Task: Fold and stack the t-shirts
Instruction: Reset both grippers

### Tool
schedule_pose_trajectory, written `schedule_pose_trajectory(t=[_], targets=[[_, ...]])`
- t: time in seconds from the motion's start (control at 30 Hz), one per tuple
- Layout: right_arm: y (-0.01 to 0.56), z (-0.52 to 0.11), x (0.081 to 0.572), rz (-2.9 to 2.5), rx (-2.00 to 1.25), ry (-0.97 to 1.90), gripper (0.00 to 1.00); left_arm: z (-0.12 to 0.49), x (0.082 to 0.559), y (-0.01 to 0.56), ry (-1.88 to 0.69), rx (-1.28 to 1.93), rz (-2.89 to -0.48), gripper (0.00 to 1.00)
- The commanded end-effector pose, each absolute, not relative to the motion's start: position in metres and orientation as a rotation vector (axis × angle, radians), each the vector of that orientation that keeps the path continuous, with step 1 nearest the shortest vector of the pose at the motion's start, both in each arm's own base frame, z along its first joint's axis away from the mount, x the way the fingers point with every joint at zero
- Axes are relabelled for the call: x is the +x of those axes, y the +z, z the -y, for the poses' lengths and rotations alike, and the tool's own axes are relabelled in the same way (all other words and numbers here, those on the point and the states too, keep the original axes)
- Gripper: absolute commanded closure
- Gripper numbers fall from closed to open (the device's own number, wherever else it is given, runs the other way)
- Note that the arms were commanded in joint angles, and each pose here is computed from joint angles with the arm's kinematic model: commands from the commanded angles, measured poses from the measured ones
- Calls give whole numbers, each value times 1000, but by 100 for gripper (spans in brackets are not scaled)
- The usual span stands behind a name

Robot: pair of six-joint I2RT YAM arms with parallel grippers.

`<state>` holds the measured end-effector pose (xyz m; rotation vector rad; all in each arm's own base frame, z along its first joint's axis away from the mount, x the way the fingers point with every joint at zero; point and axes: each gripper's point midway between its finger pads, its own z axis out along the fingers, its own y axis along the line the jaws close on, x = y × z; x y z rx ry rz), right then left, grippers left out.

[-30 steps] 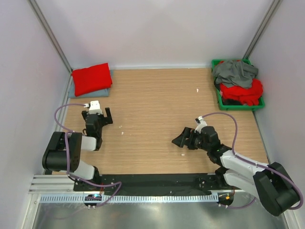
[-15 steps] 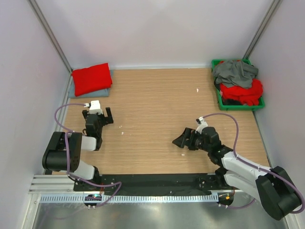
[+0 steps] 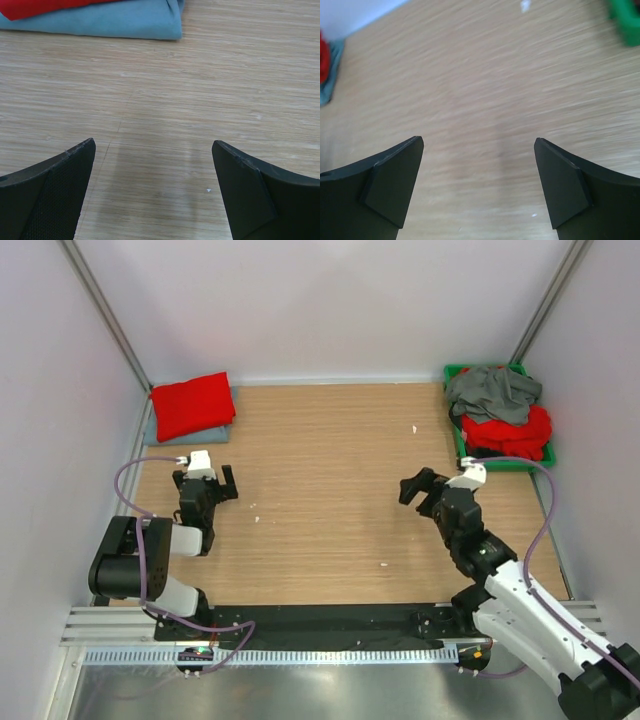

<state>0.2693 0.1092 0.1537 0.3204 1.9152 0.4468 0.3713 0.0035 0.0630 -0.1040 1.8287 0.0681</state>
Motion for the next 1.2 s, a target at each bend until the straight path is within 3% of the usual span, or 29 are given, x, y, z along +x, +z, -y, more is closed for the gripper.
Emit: schedule_pose_trajectory(t=[0.0, 0.27, 0.43, 0.8, 0.97, 1.17], targets=[[167, -25, 275, -1745, 584, -9, 0, -6, 384, 92, 71, -103, -1723, 0], [149, 20, 289, -1609, 446, -492, 0, -6, 384, 92, 71, -103, -1721, 0], [112, 16, 319, -1660, 311, -571, 0, -6, 384, 91, 71, -103, -1724, 0], [95, -5, 381, -1734, 122, -438, 2, -6, 384, 91, 72, -102, -1726, 0], [100, 40, 365, -1581, 322, -178, 3, -6, 384, 91, 71, -104, -1726, 0], [91, 43, 368, -1627, 341, -189, 0, -5, 384, 91, 72, -102, -1726, 0]])
